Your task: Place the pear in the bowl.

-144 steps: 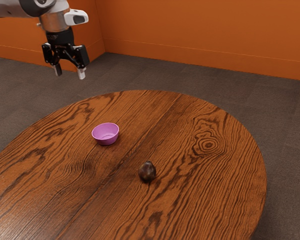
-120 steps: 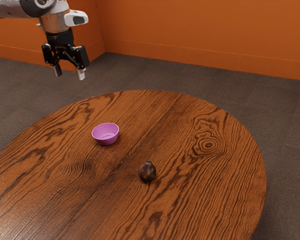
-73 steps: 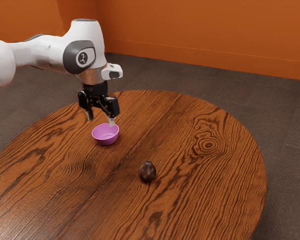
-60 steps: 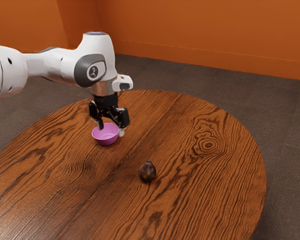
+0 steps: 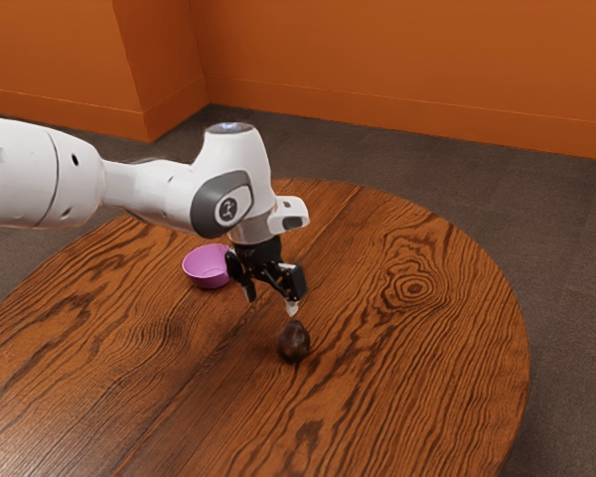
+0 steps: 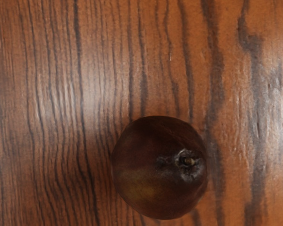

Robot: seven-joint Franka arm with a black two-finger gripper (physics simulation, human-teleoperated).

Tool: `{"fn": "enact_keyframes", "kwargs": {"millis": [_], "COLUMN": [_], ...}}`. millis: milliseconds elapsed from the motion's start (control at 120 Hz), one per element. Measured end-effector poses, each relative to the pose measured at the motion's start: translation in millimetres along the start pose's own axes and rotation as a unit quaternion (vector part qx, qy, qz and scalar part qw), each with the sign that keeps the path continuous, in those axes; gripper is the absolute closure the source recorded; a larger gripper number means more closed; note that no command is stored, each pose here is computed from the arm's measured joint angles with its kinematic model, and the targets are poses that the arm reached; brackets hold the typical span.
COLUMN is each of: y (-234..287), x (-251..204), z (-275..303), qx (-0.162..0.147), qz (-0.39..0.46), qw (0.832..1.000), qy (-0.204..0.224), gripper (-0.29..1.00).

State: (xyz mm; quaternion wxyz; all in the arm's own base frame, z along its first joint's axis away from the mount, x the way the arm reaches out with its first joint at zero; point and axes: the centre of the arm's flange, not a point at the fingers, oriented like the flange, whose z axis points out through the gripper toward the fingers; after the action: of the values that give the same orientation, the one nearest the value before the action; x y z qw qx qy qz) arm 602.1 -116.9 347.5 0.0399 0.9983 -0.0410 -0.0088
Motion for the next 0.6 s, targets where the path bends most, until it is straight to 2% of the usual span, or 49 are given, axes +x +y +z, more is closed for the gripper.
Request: {"fn": "enact_keyframes", "kwargs": {"millis": [300,600], "y": [10.7,9.8], "x": [1.0,8.0], "z": [41.0,77.8], "qx": [0.001,0.005], "qz": [0.009,0.014], "qw": [1.0,1.0], "qy": [0.019,0.017], "gripper": [0.02,0.02]}}
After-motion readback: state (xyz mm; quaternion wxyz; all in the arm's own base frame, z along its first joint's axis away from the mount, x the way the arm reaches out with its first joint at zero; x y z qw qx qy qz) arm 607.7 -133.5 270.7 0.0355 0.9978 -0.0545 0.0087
